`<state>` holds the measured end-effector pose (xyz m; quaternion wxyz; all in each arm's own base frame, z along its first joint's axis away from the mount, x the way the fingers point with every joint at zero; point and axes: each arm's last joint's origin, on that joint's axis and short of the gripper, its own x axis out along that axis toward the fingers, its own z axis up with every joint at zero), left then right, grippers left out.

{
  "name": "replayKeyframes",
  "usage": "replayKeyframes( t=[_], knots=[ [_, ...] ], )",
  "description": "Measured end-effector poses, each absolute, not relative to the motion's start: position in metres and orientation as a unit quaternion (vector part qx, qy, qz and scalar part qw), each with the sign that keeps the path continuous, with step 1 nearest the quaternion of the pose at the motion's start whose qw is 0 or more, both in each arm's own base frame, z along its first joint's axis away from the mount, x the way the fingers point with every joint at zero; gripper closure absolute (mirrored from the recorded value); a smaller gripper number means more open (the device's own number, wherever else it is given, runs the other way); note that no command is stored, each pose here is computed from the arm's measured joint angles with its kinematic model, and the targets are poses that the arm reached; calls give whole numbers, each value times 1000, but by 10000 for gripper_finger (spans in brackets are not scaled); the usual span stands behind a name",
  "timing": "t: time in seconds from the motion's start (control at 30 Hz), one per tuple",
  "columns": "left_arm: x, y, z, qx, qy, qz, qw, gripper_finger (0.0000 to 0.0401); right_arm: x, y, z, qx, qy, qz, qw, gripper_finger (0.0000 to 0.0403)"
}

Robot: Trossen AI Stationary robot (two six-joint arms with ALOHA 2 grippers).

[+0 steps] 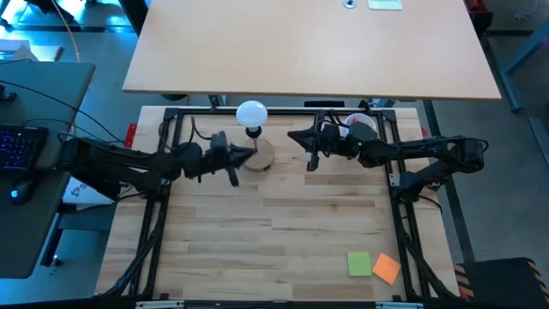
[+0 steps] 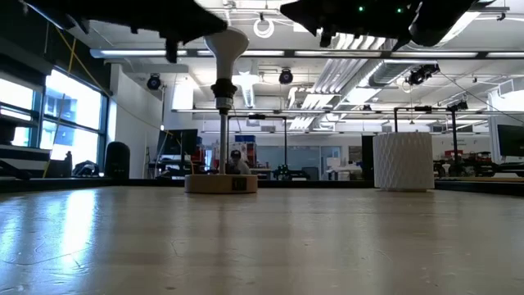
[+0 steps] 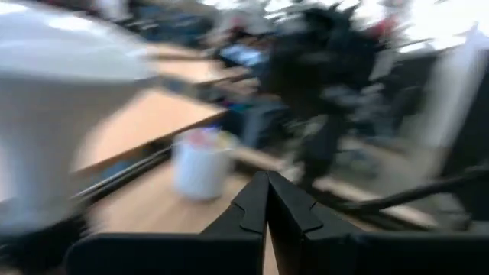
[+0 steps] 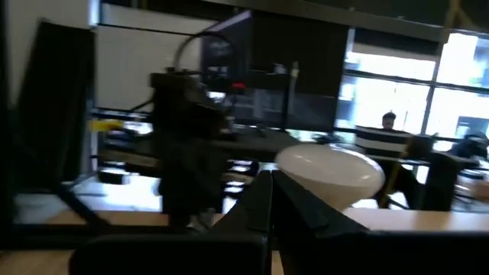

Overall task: Screw lightbulb
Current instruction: Remove the lightbulb from the brown lamp

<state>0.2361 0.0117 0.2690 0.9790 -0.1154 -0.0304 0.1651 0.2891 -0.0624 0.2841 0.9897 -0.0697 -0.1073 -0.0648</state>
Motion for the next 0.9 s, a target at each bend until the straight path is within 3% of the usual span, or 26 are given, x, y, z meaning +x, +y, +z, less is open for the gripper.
replayKeyframes(
  t=[0.2,0.4,0.53,0.7,0.9],
  knots=[
    [212,26,266,-99,30,323,941,401,290,-61,284,-78,-117,-28,990,403],
    [201,57,282,-15,-9,412,911,401,309,-71,277,-76,-141,-4,987,403],
    [204,78,296,25,-86,367,926,401,333,-84,278,-70,-147,0,987,403],
    [215,92,291,19,-119,296,947,401,361,-100,282,-56,-154,13,986,403],
    [220,85,289,-7,-125,272,954,401,370,-115,276,-32,-122,-67,990,403]
  ],
)
